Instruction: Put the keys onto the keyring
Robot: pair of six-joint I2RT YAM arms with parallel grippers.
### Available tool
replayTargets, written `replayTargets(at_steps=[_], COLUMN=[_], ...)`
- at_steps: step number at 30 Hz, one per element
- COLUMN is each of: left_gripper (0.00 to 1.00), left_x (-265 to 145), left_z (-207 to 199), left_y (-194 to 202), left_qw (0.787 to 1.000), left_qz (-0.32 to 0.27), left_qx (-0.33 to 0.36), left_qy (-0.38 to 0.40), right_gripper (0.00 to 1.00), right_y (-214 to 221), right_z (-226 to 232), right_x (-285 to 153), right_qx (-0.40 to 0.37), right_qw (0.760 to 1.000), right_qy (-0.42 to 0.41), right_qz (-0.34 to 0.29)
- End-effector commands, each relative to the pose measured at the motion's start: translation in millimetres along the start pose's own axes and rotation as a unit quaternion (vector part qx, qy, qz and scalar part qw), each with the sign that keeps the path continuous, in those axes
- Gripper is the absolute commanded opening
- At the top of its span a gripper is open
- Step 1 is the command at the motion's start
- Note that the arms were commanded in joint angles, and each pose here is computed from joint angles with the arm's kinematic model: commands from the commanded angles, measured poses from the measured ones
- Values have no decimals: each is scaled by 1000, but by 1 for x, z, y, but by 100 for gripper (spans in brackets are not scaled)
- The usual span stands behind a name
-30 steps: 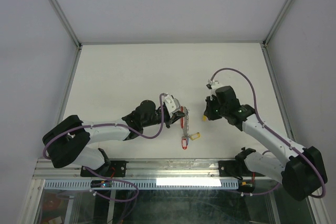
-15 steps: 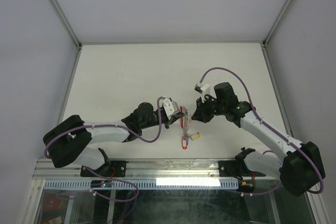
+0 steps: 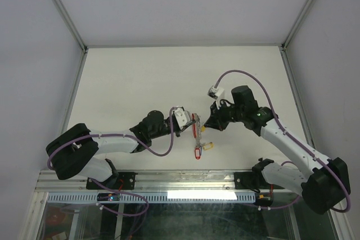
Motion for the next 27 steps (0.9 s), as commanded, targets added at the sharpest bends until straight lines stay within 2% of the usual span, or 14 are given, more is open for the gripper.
replayTargets(at_steps=[1,9,13,27], left_gripper=[0,0,0,0], left_x=[1,4,5,8], left_z=[1,4,3,5], left_y=[-15,-18,-23,-31], left_qw=[999,999,999,998], left_qz=[-15,7,2,-5], left_qx=[28,44,46,59], left_qy=[13,12,19,13], right_gripper=[0,0,0,0], right_y=[-27,-33,-33,-40], right_z=[8,9,9,7], right_x=[-15,-11,-4,0], right_qx=[-68,-109,-116,-125], right_qw=[996,992,992,989], right_qy=[-3,5,10,30], right_qz=[-54,-67,-55,-78])
Point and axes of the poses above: each gripper's point midway between its finger pads, its own x axis out along the fingers, its own z axis along the line the jaws close on, y = z × x, the point moved 10 cm from there along -x, back along the fingers, and after that the axes turned 9 degrees about -x, right-handed, at the moved point
